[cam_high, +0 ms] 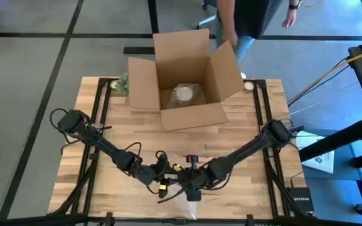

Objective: Wrap mug
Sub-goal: Wrap the orange mug with transparent bubble wrap

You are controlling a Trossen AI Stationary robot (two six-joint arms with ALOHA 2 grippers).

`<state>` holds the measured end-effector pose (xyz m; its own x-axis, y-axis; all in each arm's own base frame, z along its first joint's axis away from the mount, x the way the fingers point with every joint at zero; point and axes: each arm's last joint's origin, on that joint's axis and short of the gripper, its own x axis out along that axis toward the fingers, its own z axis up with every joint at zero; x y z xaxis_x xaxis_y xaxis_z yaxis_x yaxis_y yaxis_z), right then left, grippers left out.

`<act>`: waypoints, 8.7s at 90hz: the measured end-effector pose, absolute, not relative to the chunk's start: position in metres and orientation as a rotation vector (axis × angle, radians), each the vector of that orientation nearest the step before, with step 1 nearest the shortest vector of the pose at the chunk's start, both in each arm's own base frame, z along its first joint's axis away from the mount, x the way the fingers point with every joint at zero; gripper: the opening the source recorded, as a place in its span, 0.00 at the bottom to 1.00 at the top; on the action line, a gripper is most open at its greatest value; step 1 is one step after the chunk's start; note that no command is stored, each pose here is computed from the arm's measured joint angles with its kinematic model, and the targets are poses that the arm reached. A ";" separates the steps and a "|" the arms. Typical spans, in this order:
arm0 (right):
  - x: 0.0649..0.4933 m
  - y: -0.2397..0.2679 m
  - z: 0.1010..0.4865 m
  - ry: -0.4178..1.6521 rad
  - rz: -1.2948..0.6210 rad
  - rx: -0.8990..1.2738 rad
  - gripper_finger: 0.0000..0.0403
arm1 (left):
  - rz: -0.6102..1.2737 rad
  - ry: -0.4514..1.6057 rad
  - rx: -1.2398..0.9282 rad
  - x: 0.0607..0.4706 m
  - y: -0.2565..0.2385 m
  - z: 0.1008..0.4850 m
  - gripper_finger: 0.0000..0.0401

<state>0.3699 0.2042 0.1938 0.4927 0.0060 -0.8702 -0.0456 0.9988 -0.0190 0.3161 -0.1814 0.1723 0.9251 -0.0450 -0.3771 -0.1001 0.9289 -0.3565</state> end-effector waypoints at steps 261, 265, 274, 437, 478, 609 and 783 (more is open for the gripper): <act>0.372 0.206 0.192 1.055 0.037 -0.073 0.01 | -0.026 0.391 -0.313 0.319 -0.188 0.175 0.60; 0.372 0.206 0.193 1.056 0.037 -0.074 0.01 | -0.030 0.377 -0.309 0.321 -0.190 0.179 0.60; 0.370 0.206 0.198 1.050 0.049 -0.064 0.01 | -0.022 0.342 -0.296 0.325 -0.192 0.187 0.60; 0.371 0.206 0.181 1.017 0.042 -0.014 0.01 | 0.032 0.367 -0.290 0.310 -0.185 0.212 0.60; 0.371 0.206 0.181 1.017 0.046 -0.024 0.01 | 0.127 0.618 -0.387 0.282 -0.213 0.154 0.60; 0.371 0.205 0.179 1.017 0.044 -0.048 0.01 | -0.019 0.506 -0.279 0.330 -0.229 0.156 0.60; 0.378 0.211 0.253 1.060 0.073 -0.038 0.01 | -0.005 0.517 -0.137 0.351 -0.218 0.174 0.60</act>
<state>0.3782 0.2112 0.2529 0.4865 0.0417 -0.8727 -0.0779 0.9970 0.0042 0.3508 -0.2181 0.1736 0.8696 -0.0392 -0.4922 -0.0301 0.9908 -0.1320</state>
